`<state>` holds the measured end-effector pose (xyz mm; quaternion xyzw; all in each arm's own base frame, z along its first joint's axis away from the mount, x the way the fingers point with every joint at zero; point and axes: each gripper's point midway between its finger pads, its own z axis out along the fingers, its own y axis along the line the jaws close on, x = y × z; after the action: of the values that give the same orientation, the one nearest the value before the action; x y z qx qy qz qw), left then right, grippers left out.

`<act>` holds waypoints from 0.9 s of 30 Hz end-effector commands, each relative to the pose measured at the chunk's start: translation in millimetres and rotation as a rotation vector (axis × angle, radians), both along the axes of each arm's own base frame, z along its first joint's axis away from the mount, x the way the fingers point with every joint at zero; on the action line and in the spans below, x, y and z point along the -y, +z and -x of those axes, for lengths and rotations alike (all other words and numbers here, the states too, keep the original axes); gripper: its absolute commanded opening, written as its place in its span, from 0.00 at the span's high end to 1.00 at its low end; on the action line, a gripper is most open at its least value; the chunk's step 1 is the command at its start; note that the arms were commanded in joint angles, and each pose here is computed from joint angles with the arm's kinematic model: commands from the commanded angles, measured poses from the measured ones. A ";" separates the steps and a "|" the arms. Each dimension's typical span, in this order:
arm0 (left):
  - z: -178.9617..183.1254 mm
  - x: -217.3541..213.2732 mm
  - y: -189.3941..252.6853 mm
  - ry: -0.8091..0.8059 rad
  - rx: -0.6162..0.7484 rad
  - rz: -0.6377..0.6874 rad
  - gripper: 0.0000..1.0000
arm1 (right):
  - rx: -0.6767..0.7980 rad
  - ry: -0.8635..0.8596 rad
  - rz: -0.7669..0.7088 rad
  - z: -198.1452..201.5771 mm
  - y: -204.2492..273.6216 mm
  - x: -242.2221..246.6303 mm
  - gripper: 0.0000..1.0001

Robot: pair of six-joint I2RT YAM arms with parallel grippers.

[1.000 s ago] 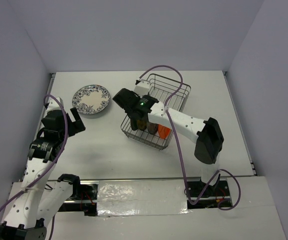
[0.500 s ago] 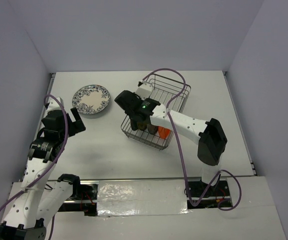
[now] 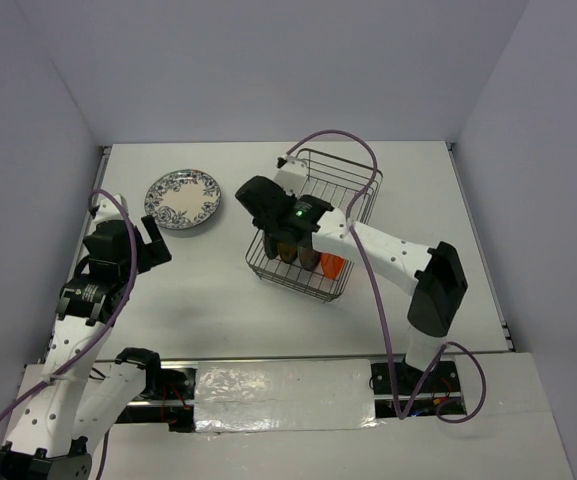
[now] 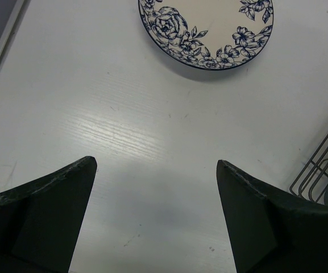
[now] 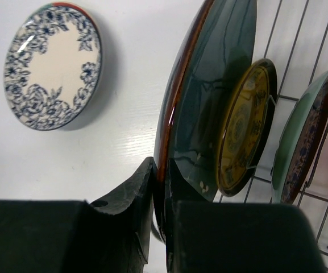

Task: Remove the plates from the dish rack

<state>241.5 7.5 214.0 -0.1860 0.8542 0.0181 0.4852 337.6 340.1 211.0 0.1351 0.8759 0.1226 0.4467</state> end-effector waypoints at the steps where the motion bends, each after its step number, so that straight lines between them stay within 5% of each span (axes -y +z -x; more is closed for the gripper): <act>1: -4.6 -2.0 15.9 0.010 0.053 -0.010 0.00 | 0.273 -0.010 -0.187 -3.8 129.9 12.2 1.00; 11: -2.6 -4.7 18.7 0.030 0.059 -0.015 0.00 | 0.430 0.087 -0.313 18.7 237.0 16.7 1.00; 15: -0.5 -11.0 27.1 0.071 0.063 -0.020 0.00 | 0.515 0.328 -0.353 44.9 292.7 -3.1 1.00; 18: 6.6 -3.5 69.1 0.084 0.125 0.076 0.00 | 0.546 0.681 -0.284 88.5 315.1 -31.0 1.00; 20: 14.0 7.1 96.9 0.060 0.179 0.163 0.00 | 0.588 0.828 -0.047 107.9 307.0 -31.7 1.00; 24: 45.9 12.1 196.6 0.080 0.397 0.352 0.00 | 0.631 0.737 0.489 95.9 264.0 7.4 1.00; 27: 62.2 48.1 246.3 -0.090 0.526 0.561 0.00 | 0.655 0.796 0.813 110.9 216.6 18.7 1.00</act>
<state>202.2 -8.7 427.6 -0.2764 0.7111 -0.1593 0.6266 213.4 355.7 439.5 -0.3370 0.7106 0.1672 0.5946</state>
